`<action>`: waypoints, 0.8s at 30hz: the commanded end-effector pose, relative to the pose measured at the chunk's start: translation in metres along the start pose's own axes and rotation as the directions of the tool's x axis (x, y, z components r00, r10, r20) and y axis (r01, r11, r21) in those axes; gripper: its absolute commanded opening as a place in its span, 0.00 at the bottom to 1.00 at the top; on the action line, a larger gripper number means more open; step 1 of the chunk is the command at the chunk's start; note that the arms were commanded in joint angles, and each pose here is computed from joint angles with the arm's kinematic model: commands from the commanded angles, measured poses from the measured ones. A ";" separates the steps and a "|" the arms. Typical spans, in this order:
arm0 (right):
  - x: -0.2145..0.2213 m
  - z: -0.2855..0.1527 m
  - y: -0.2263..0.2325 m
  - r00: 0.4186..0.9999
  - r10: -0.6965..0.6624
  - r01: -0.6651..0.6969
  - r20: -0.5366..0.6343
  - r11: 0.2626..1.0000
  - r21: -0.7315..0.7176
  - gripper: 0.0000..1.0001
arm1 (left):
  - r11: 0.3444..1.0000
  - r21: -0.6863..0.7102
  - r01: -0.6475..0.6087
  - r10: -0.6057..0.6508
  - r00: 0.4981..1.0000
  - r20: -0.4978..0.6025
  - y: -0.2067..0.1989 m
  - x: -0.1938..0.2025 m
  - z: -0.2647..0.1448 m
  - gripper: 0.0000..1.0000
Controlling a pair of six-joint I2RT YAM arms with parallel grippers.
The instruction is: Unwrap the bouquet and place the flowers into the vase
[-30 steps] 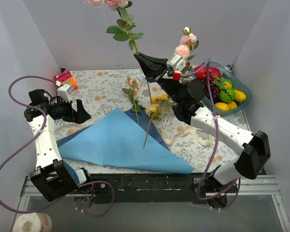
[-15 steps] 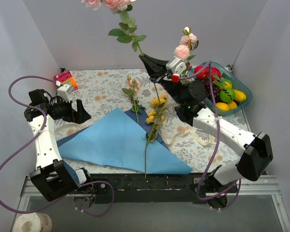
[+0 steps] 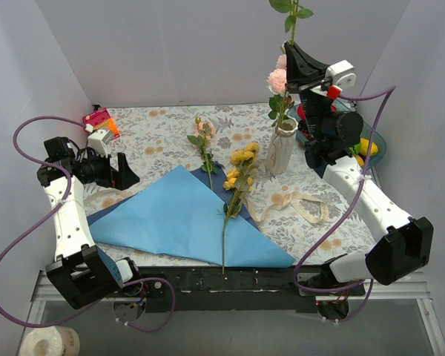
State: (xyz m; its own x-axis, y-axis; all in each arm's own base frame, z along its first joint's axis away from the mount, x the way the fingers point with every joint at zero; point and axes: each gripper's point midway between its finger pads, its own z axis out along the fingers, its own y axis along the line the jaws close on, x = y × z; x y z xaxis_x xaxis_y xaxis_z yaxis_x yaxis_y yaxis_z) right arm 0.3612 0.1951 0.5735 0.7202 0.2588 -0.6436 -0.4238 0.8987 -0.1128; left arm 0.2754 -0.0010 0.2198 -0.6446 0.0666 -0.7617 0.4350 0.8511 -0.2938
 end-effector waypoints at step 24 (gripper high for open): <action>-0.003 -0.006 -0.079 0.990 -0.041 0.029 0.133 0.996 0.088 0.01 | 1.000 0.001 -0.015 0.015 0.999 -0.030 0.012 -0.005 0.003 0.98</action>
State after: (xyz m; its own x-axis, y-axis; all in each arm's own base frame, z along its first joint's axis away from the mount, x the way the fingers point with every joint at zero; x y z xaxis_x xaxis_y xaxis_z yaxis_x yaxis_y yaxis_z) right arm 0.4011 0.1347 0.5684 0.7580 0.2198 -0.6141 -0.3410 0.9361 -0.0859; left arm 0.2815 0.0040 0.2059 -0.6815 0.0690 -0.7286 0.4265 0.8465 -0.3187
